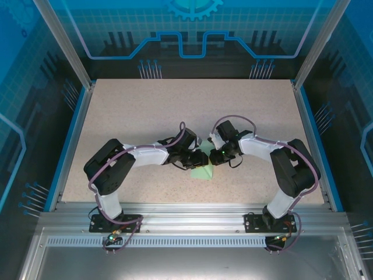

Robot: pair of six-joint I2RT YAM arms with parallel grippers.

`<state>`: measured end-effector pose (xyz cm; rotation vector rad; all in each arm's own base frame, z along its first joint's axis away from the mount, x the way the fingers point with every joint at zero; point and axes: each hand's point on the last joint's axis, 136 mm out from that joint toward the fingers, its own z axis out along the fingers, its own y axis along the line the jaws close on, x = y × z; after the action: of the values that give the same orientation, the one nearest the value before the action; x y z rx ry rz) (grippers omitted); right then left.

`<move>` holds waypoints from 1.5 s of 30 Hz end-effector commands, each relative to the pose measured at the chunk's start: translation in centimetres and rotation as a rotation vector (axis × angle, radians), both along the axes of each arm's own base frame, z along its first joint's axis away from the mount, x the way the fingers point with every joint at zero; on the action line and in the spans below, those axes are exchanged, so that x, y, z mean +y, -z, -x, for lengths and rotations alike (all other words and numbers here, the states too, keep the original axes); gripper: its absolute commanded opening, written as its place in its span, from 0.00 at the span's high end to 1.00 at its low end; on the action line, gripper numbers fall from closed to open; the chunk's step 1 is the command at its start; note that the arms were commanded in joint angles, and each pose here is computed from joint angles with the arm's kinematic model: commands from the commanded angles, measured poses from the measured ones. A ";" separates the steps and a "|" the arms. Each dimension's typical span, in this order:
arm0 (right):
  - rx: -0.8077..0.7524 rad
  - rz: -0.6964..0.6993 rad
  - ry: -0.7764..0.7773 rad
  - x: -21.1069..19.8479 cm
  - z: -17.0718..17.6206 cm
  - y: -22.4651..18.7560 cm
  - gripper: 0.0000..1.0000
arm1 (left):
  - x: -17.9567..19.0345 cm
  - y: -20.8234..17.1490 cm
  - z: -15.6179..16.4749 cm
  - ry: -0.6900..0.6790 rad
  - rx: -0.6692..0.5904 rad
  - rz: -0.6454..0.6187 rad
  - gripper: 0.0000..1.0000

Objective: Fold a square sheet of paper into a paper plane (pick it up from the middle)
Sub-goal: Fold the triangle a second time at the center of the table.

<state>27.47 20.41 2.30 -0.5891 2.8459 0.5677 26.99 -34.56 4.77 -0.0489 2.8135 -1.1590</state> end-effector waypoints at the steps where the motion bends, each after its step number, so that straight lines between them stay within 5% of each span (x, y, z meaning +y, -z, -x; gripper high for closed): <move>1: 0.005 -0.021 -0.010 0.0 -0.4 0.1 0.91 | -0.6 -0.1 -0.6 -0.003 -0.018 -0.001 0.75; 15: 0.026 -0.015 -0.007 -0.1 -0.2 0.8 0.90 | -0.1 0.4 -0.6 -0.021 -0.007 -0.036 0.75; 27: 0.029 -0.021 -0.015 0.1 -0.2 0.8 0.90 | -0.8 -2.9 -1.5 -0.035 -0.082 0.047 0.72; 45: 0.034 -0.027 0.002 -0.2 -0.4 0.9 0.89 | -0.4 0.4 -1.9 -0.078 -0.038 0.007 0.73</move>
<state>27.44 20.36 1.49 -0.5831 2.8674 0.5996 28.65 -35.07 5.04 -0.0968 2.7452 -1.1563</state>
